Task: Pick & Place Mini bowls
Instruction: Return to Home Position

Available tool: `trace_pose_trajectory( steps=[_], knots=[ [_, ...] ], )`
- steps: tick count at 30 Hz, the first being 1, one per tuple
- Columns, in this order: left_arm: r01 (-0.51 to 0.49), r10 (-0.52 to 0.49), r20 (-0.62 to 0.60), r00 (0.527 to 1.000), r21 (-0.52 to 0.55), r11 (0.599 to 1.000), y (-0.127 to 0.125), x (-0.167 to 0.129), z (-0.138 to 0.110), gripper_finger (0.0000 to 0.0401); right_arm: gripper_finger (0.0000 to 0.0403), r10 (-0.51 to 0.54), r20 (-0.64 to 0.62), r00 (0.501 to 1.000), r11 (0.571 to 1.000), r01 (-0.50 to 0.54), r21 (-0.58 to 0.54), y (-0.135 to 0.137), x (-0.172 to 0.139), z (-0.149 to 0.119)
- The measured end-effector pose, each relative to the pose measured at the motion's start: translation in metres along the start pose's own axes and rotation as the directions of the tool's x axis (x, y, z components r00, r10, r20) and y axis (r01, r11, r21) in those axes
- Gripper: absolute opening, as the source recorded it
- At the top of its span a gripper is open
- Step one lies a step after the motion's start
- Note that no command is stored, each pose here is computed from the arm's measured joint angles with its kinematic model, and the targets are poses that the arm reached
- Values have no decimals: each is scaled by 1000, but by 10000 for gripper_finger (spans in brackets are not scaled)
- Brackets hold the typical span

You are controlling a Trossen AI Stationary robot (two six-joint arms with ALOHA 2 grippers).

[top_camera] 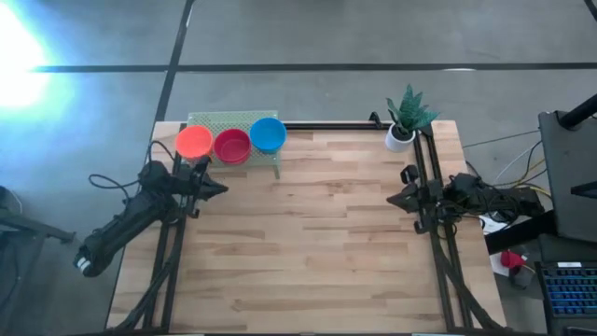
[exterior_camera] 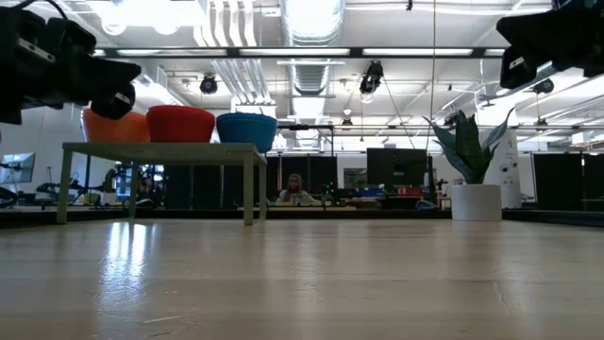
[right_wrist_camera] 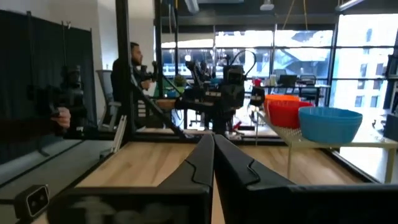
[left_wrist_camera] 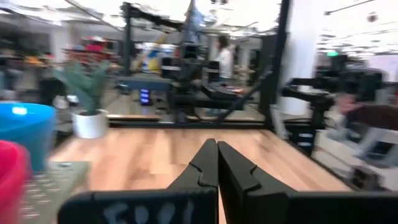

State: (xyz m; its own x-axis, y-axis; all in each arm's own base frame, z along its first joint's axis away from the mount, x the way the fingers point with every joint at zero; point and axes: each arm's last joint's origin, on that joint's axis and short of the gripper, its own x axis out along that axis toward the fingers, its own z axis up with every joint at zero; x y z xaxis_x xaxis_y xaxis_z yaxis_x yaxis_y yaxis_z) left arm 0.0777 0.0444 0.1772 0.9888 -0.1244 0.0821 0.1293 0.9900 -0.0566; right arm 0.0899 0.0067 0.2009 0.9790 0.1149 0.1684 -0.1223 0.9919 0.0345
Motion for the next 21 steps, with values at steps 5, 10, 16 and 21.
trace_pose_trajectory(
  steps=[5, 10, 16, 21],
  knots=[
    [77, -78, -16, 997, -38, 996, -2, 0, -1, 0, 8, 21, 1, 1000, 1000, -21, -10, 0, 1, -9],
    [79, -79, -17, 997, -32, 996, -2, 0, -1, 0, 8, 17, -47, 999, 1000, -18, -23, -1, 2, -24],
    [77, -78, -26, 997, -47, 996, -2, 0, -3, 0, 8, 19, -44, 999, 998, -21, -51, -1, 2, -24],
    [76, -77, -26, 997, -65, 995, -2, 0, -3, 0, 8, 16, -44, 999, 999, -18, -39, -1, 2, -24]
  ],
)
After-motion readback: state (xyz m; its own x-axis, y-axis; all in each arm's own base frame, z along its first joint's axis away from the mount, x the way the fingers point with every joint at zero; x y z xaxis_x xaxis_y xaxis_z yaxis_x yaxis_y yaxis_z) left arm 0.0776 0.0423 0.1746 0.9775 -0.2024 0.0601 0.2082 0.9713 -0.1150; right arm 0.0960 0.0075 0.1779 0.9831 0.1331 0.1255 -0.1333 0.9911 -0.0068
